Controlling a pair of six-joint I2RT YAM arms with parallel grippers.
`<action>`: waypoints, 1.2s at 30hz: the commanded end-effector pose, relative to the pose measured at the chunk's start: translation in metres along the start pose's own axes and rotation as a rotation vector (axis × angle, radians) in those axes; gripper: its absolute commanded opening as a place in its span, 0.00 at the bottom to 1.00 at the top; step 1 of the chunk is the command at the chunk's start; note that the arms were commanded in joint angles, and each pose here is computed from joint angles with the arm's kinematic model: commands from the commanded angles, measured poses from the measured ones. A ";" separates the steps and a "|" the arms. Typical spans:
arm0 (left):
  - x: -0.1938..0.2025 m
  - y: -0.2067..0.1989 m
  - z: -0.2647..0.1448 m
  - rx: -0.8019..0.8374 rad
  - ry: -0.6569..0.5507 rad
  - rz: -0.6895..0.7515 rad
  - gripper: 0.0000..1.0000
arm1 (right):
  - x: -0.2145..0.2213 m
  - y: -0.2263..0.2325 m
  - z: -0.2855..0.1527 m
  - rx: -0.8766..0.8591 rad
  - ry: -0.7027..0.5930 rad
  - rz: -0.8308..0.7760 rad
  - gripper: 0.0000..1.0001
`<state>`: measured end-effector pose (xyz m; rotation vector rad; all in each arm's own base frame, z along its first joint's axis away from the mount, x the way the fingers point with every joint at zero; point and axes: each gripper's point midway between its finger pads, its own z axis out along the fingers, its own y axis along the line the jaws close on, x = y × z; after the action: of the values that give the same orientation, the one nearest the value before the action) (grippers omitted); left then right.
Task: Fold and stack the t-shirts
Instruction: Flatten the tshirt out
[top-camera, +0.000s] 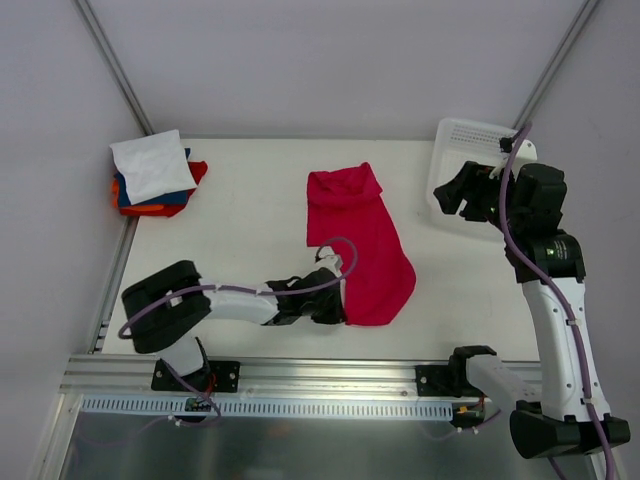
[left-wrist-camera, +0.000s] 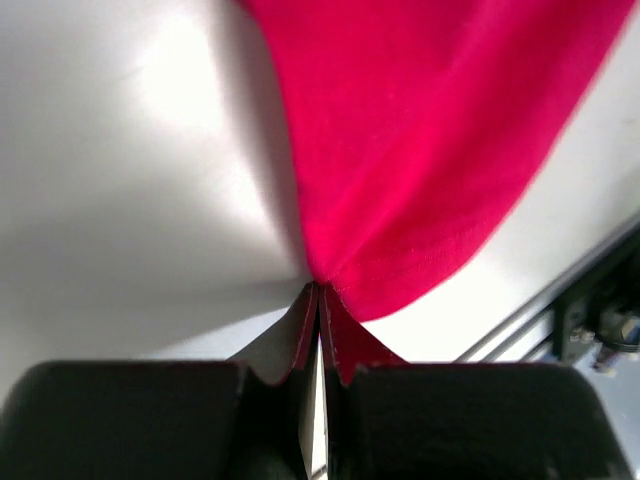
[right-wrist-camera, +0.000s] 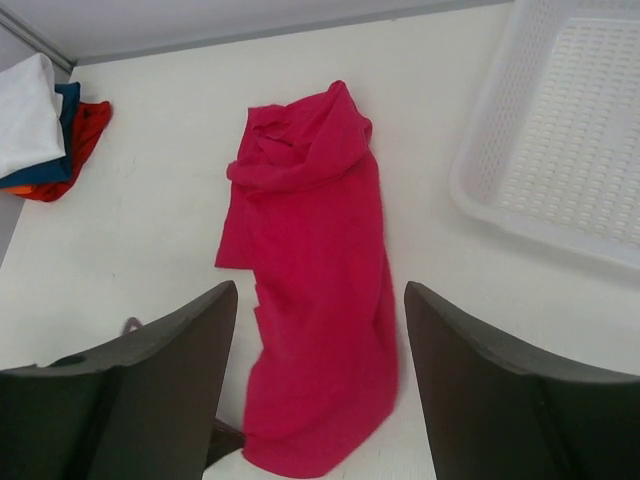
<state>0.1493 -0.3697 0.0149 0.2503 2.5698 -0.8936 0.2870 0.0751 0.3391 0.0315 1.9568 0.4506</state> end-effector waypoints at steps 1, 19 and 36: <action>0.016 0.066 -0.042 -0.252 -0.036 -0.096 0.00 | -0.009 -0.003 0.009 -0.002 -0.040 -0.022 0.71; -0.040 0.178 -0.310 -0.650 -0.665 -0.395 0.00 | 0.021 -0.013 0.039 -0.010 0.032 0.013 0.71; -0.019 0.172 -0.231 -0.606 -0.506 -0.342 0.65 | 0.037 -0.009 0.056 -0.060 0.071 0.079 0.68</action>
<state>0.1406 -0.0667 0.1074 -0.5404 2.2512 -0.0946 0.3180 0.0894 0.2659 0.0708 2.0854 0.5399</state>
